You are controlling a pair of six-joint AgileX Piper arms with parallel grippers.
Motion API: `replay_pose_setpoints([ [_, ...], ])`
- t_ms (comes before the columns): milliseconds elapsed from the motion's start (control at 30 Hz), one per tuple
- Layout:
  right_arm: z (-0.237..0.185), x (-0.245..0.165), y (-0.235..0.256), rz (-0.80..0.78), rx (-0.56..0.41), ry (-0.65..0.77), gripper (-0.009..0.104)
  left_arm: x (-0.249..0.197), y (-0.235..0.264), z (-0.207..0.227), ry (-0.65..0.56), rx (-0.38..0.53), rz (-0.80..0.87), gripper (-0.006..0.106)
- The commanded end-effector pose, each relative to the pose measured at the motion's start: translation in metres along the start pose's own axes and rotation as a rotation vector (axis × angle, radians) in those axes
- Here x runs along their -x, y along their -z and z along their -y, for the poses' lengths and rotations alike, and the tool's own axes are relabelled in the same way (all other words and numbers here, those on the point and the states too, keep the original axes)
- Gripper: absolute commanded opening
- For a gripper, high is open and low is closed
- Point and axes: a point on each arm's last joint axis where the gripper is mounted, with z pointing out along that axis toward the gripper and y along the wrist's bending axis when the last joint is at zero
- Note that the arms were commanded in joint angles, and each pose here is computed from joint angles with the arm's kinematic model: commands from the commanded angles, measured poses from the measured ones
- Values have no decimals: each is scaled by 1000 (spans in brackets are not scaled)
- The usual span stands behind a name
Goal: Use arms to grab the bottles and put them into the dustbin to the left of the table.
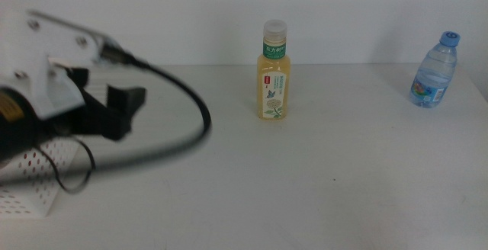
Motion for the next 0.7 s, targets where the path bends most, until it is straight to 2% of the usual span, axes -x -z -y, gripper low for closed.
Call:
replay_pose_setpoints([
  [0, 0, 11, 3, 113, 0, 20, 76, 9, 7, 8, 20, -6, 159, 90],
  [300, 0, 11, 3, 113, 0, 20, 76, -29, 4, 35, -15, -72, 287, 90],
  [467, 0, 11, 3, 113, 0, 20, 76, -48, 6, 37, 20, -59, 371, 90],
  [667, 0, 11, 3, 113, 0, 20, 76, -61, -8, 39, 65, -51, 392, 90],
])
